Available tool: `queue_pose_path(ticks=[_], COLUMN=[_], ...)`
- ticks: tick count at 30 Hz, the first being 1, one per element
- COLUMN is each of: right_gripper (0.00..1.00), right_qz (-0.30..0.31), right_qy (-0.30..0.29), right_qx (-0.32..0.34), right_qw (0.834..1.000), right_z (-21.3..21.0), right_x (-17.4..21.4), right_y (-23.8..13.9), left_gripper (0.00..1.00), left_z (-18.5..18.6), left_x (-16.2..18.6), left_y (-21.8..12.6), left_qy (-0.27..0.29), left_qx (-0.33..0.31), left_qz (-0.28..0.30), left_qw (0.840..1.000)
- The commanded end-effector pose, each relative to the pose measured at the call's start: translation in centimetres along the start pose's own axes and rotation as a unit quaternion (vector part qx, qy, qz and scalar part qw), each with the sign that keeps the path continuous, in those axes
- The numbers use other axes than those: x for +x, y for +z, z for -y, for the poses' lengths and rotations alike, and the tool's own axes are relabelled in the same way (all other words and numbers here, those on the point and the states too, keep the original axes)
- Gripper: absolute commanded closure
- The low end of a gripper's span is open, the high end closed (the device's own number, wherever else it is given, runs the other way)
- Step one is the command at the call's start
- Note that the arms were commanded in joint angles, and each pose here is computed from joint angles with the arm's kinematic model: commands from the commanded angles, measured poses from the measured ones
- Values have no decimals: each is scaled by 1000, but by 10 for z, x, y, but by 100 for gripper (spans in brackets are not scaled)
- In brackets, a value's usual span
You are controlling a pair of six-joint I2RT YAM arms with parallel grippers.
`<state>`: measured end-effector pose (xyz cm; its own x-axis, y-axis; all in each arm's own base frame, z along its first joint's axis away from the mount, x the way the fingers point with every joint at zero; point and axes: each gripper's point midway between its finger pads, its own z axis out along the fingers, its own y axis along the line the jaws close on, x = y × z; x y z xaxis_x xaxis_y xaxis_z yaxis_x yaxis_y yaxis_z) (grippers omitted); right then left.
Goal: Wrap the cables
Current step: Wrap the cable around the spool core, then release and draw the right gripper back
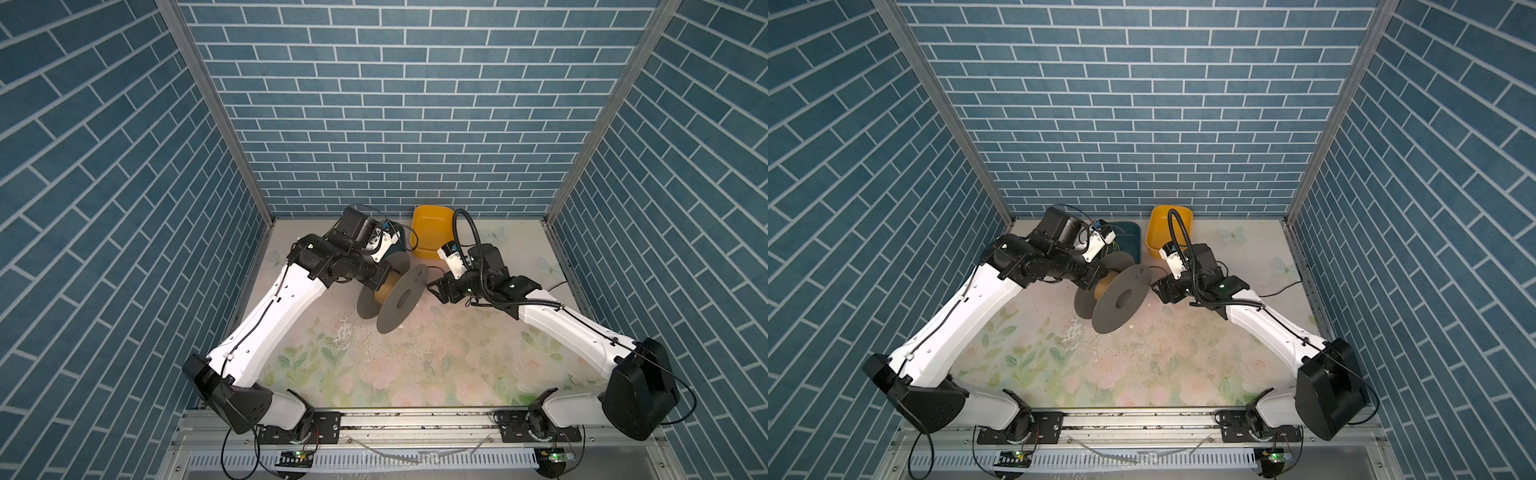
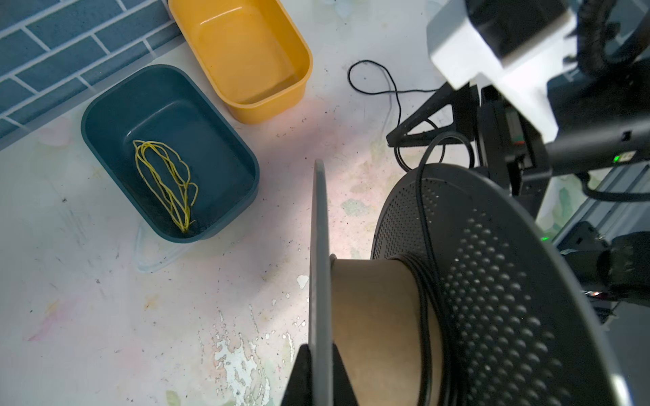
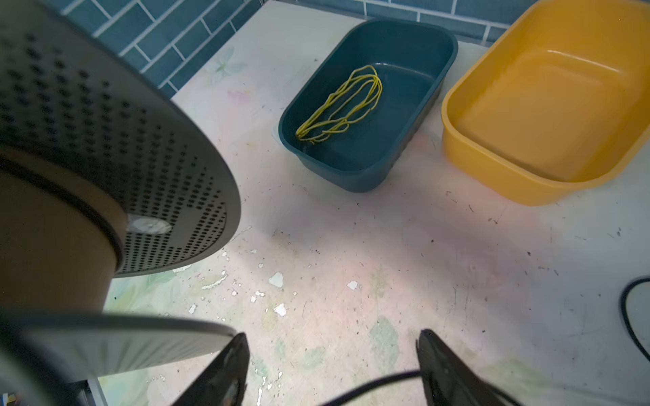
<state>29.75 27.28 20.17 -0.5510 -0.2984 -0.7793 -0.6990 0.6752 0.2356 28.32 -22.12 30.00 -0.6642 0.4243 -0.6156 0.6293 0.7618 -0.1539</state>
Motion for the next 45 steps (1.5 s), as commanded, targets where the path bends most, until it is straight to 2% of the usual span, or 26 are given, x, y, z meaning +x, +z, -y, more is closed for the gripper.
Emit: queue_pose_path(ticks=[1, 11, 19, 25, 30, 36, 45], right_gripper=[24, 24, 26, 31, 40, 45, 60], right_qz=[48, 93, 131, 97, 81, 72, 82], right_qy=[-14, -42, -49, -13, 24, 53, 62], right_qx=[-19, 6, 67, 118, 125, 113, 72], right_qw=[999, 995, 988, 988, 989, 990, 992], right_z=[-10, -8, 8, 32, 48, 60, 64], right_x=[-10, -3, 5, 12, 14, 19, 18], right_y=[-17, -44, -67, -64, -55, -46, -23], left_gripper=[100, 100, 100, 100, 100, 100, 100], left_z=[9, 4, 2, 0, 0, -2, -2], left_x=[-25, -34, -36, -39, -42, -42, -45], left_y=[-22, -30, -36, -35, -35, -36, -37], left_qy=[-32, -59, -74, -83, -88, -91, -99], left_qx=[46, 62, 77, 80, 87, 88, 98], left_qz=[58, 70, 77, 80, 84, 83, 88], left_qw=[997, 994, 991, 990, 989, 988, 986])
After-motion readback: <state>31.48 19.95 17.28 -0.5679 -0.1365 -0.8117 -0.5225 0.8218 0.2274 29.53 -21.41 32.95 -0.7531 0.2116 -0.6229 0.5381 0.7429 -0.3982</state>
